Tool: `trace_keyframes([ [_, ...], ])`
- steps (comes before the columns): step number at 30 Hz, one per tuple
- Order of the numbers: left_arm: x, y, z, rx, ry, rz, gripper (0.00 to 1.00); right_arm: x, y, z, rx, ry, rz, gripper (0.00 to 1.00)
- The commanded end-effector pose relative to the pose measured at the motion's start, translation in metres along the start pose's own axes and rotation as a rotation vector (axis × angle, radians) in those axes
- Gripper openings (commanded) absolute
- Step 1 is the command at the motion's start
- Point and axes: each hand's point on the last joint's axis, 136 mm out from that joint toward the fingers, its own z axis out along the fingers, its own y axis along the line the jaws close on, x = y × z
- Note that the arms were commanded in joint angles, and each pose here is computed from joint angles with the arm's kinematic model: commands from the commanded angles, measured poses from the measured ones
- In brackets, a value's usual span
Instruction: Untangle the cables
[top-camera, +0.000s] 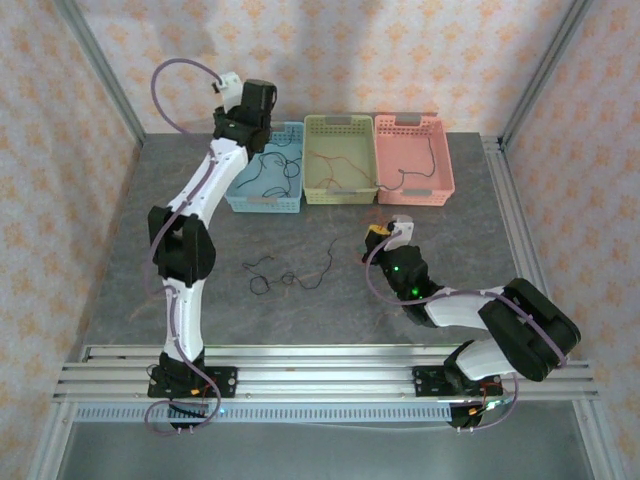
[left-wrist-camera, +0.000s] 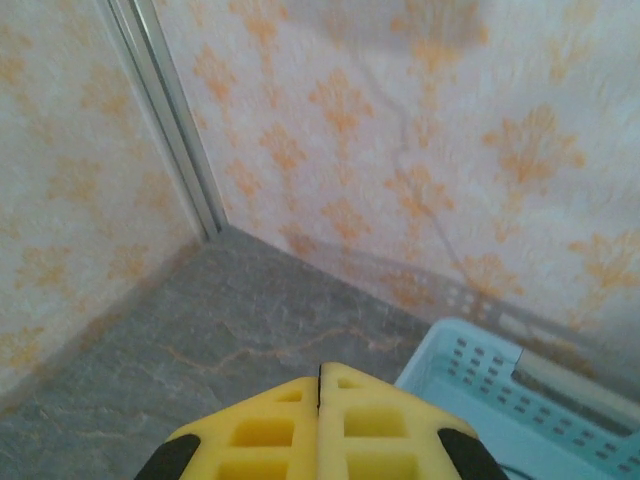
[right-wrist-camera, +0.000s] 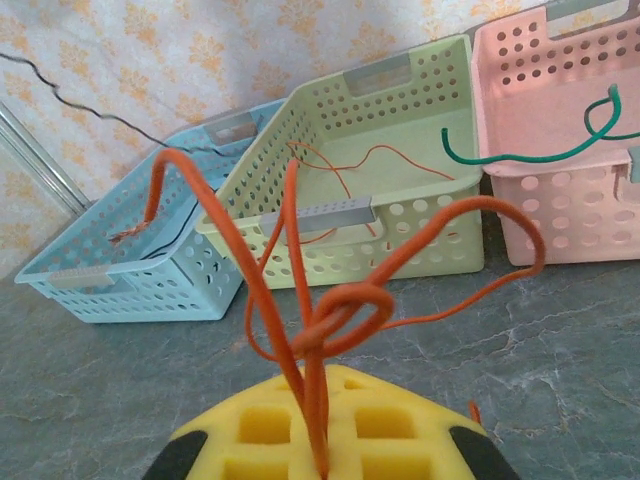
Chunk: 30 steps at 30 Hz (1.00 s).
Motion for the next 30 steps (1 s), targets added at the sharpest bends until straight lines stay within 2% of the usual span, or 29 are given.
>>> trace_keyframes([
  [1, 0.013, 0.0, 0.009, -0.015, 0.026, -0.046, 0.06, -0.005, 0.01, 0.005, -0.031, -0.003, 0.005, 0.0],
  [5, 0.043, -0.017, 0.007, 0.056, 0.097, -0.041, 0.24, -0.004, 0.011, 0.006, -0.038, 0.005, 0.002, 0.0],
  [7, 0.046, -0.019, -0.004, 0.096, 0.107, -0.037, 0.41, -0.003, 0.012, 0.006, -0.042, 0.011, 0.001, 0.0],
  [8, 0.047, -0.018, -0.011, 0.114, 0.116, -0.033, 0.46, -0.002, 0.012, 0.007, -0.044, 0.014, 0.001, 0.0],
  [13, 0.045, -0.004, -0.047, 0.204, 0.162, -0.021, 0.51, -0.002, 0.014, 0.007, -0.055, 0.019, 0.009, 0.0],
  [19, 0.038, 0.039, -0.089, 0.265, 0.167, -0.104, 0.53, 0.004, 0.017, 0.011, -0.067, 0.045, 0.014, 0.0],
  [21, 0.045, 0.047, -0.107, 0.337, 0.206, -0.121, 0.54, 0.006, 0.021, 0.013, -0.083, 0.058, 0.02, 0.0],
  [25, 0.076, 0.053, -0.156, 0.536, 0.237, -0.129, 0.54, 0.009, 0.026, 0.014, -0.109, 0.08, 0.028, 0.0],
  [27, 0.097, 0.058, -0.18, 0.608, 0.247, -0.113, 0.6, 0.009, 0.027, 0.014, -0.113, 0.082, 0.028, 0.0],
  [30, 0.14, 0.065, -0.198, 0.682, 0.338, -0.07, 0.62, 0.01, 0.027, 0.014, -0.112, 0.086, 0.029, 0.0],
])
